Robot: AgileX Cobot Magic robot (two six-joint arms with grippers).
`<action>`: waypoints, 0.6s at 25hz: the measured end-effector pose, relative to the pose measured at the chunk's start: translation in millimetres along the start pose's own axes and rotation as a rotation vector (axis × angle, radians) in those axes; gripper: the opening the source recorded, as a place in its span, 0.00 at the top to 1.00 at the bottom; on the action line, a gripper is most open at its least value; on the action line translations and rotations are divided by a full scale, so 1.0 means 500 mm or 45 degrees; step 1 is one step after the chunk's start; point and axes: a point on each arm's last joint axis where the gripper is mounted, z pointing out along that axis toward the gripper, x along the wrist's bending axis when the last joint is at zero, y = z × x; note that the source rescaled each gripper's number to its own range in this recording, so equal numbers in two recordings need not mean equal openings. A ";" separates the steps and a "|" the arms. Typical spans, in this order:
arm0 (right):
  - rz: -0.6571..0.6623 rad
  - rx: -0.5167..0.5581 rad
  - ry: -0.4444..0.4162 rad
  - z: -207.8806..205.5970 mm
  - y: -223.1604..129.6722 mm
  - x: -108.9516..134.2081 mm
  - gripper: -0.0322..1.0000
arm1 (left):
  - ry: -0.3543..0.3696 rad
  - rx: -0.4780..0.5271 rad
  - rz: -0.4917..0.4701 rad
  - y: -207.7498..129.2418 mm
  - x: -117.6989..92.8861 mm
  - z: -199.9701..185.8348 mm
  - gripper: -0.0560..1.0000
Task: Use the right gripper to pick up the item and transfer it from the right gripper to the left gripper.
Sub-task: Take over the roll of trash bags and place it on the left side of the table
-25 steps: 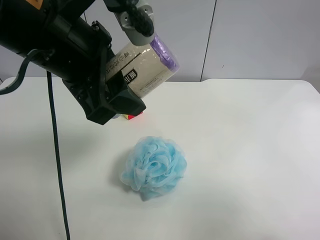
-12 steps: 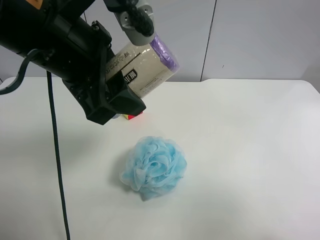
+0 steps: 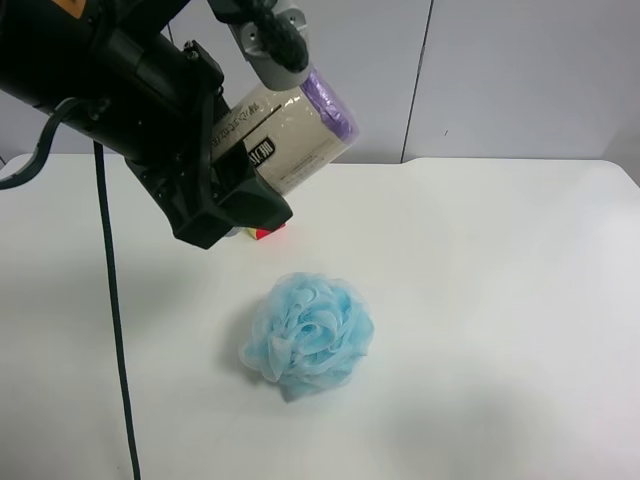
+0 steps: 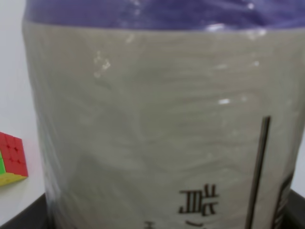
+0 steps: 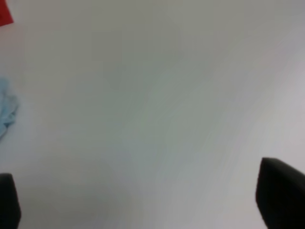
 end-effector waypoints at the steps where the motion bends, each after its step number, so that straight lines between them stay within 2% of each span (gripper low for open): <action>1: 0.004 0.000 -0.007 0.000 0.000 0.000 0.00 | 0.006 -0.011 0.000 0.002 0.001 0.000 0.94; 5: 0.005 -0.001 -0.009 0.000 0.000 0.000 0.00 | 0.021 -0.038 -0.003 0.005 0.003 0.000 0.94; 8: 0.006 -0.001 -0.009 0.000 0.000 0.000 0.00 | 0.024 -0.023 -0.059 0.003 0.004 0.000 0.94; 12: 0.006 -0.001 -0.009 0.000 0.000 0.000 0.00 | 0.096 0.059 -0.251 -0.019 0.036 -0.005 0.94; 15: 0.006 -0.001 -0.009 0.000 0.000 0.000 0.00 | 0.205 0.119 -0.426 -0.050 0.089 -0.016 0.94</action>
